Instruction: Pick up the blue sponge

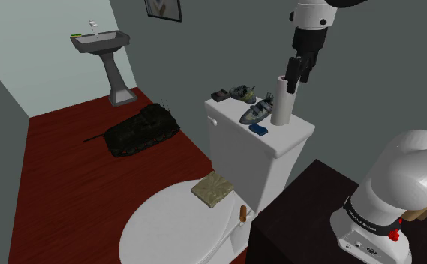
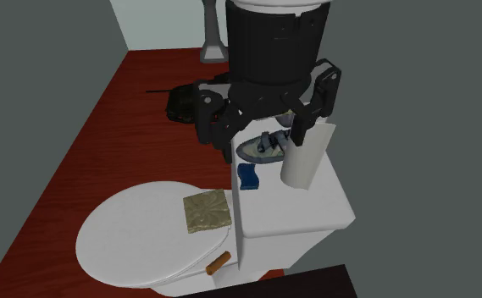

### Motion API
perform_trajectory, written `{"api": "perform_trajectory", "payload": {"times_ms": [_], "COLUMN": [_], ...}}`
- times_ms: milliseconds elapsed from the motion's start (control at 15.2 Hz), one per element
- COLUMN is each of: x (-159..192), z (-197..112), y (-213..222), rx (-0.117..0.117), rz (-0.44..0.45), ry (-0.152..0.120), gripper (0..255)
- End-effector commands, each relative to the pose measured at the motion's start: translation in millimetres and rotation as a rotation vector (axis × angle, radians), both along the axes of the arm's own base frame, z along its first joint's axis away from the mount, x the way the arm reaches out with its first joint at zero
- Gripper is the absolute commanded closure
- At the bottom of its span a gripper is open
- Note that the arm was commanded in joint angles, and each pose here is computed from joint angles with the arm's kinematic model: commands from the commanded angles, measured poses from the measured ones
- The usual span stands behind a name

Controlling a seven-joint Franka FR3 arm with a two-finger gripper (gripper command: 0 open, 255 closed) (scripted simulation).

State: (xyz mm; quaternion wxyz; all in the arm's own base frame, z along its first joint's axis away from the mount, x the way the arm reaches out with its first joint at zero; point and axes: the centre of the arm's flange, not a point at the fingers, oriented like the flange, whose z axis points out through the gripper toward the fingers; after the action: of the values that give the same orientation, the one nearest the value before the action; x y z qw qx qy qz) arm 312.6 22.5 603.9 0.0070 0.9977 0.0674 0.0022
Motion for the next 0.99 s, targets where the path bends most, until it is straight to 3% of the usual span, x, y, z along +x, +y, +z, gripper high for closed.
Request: {"api": "perform_trajectory", "payload": {"times_ms": [0,924], "x": [0,106], "z": [0,-156], "y": [0,-7], "rx": [0.0,-0.013], "rz": [0.0,-0.073], "ry": [0.0,0.039], "gripper": [0,0]}}
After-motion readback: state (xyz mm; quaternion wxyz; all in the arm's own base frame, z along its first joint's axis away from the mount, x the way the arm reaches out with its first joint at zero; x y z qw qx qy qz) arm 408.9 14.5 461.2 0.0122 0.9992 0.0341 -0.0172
